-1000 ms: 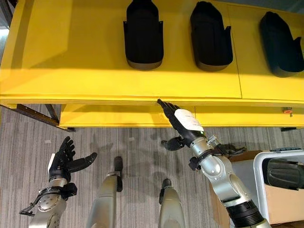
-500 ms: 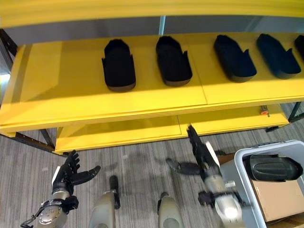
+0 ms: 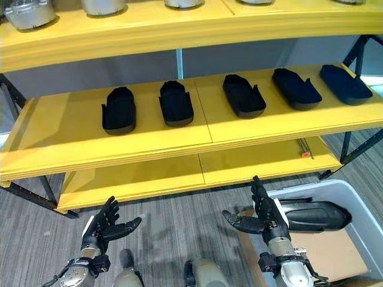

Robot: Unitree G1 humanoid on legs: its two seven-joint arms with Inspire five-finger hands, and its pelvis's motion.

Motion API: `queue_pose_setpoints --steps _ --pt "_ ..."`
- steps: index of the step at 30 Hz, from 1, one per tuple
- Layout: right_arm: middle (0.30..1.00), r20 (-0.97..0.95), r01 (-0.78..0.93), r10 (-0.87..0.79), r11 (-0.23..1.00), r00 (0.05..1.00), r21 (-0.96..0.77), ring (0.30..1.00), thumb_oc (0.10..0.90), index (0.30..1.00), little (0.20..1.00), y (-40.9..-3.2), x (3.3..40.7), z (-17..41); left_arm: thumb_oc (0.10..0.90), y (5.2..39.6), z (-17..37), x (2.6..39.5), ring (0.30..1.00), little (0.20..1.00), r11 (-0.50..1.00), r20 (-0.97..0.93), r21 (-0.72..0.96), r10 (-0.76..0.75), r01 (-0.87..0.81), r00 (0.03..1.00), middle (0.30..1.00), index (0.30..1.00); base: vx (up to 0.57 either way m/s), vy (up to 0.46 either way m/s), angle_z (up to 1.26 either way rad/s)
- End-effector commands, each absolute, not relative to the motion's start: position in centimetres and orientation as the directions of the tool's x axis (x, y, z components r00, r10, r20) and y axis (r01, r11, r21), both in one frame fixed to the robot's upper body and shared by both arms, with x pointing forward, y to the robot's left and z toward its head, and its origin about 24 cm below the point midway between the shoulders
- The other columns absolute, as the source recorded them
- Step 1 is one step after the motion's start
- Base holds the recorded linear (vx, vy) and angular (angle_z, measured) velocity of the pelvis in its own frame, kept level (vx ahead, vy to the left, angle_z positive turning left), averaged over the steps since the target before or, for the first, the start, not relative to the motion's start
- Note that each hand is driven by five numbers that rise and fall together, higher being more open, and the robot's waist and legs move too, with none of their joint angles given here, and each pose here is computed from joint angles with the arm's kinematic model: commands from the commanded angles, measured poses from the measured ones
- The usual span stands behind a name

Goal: Move parts from the plastic box to the shelf.

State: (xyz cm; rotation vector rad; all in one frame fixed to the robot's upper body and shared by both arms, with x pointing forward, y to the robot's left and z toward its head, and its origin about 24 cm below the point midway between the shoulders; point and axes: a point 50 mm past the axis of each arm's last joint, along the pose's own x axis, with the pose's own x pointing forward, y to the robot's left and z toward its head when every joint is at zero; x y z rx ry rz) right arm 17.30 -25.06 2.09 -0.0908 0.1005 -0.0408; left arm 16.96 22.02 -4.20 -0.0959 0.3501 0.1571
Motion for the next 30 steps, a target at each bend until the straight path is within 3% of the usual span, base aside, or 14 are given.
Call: queue_pose_setpoints --steps 1,17,24,30 --pt "1.000 0.121 0.042 -0.027 0.992 0.992 -0.120 1.000 0.900 1.000 1.000 -25.7 19.1 5.6 0.900 22.4 -0.7 19.2 1.000 1.000 0.983 -0.121 -0.109 0.133 -0.146 0.984 1.000 1.000 0.01 0.001 -0.23" --pt "1.000 0.086 0.022 -0.014 0.995 0.996 -0.095 1.000 0.900 1.000 1.000 -24.0 19.3 4.5 0.900 22.7 -1.0 18.2 1.000 1.000 0.977 -0.136 -0.117 0.162 -0.178 0.977 1.000 1.000 0.03 0.168 -0.19" --pt "1.000 0.110 0.024 -0.011 0.993 0.994 -0.118 1.000 0.900 1.000 1.000 -23.5 19.6 4.8 0.900 22.7 -0.1 19.5 1.000 1.000 0.989 -0.094 -0.052 0.131 -0.137 0.987 1.000 1.000 -0.05 0.198 -0.24" --pt "1.000 0.110 -0.031 0.042 0.995 0.993 -0.097 1.000 0.900 1.000 1.000 -21.4 20.4 4.6 0.900 23.4 0.2 19.5 1.000 1.000 0.984 -0.095 -0.024 0.175 -0.178 0.980 1.000 1.000 -0.03 0.117 -1.44"
